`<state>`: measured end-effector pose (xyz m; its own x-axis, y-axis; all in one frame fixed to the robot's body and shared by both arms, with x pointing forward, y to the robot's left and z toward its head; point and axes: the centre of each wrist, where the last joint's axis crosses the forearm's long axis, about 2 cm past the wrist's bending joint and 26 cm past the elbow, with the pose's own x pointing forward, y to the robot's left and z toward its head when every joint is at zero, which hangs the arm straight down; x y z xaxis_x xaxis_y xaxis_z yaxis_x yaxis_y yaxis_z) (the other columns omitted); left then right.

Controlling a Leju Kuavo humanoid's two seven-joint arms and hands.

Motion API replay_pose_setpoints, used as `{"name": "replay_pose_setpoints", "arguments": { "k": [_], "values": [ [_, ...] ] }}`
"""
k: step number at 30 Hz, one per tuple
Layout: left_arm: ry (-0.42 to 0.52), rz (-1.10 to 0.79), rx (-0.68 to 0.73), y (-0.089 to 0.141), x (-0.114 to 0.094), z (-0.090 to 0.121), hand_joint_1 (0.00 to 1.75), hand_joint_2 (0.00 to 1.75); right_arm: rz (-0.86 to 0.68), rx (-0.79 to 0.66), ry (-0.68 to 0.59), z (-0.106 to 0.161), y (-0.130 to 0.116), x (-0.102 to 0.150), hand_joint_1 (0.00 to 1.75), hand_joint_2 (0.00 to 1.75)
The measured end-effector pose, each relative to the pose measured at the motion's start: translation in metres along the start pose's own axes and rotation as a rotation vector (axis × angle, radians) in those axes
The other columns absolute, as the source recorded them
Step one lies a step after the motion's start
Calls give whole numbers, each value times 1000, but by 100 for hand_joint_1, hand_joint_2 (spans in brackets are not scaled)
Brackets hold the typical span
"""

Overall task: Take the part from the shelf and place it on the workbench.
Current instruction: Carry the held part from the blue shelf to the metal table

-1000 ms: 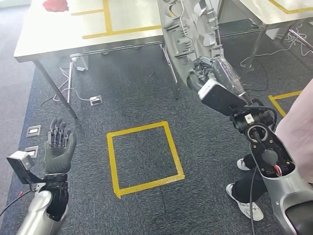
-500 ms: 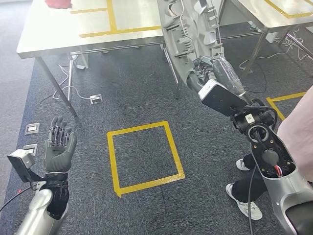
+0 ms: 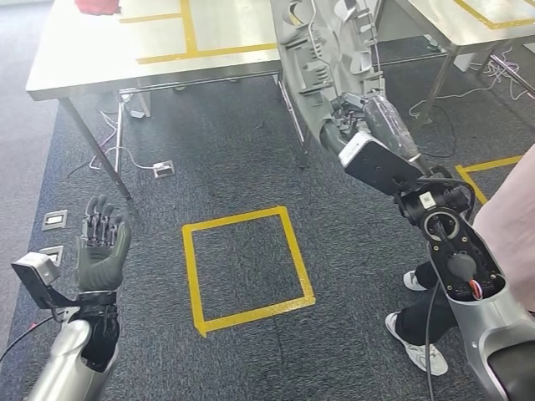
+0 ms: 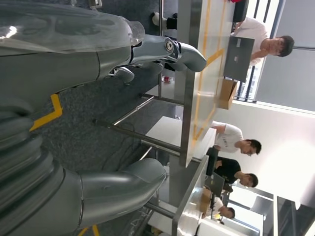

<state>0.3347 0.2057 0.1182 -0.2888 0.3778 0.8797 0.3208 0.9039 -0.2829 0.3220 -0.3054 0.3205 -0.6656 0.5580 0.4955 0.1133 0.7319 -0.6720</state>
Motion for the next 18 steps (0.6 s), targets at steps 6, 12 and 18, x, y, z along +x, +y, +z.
{"name": "replay_pose_setpoints", "arguments": {
  "k": [6, 12, 18],
  "values": [
    [-8, 3, -3, -1, 1, -3, 0, 175, 1, -1, 9, 0, 0, 0, 175, 175],
    [-10, 13, -6, -3, 0, -3, 0, 175, 3, 0, 12, 0, 0, 0, 175, 175],
    [-13, 22, -15, -4, -1, -4, 0, 175, 6, 1, 14, 0, 0, -2, 175, 175]
  ]
}}
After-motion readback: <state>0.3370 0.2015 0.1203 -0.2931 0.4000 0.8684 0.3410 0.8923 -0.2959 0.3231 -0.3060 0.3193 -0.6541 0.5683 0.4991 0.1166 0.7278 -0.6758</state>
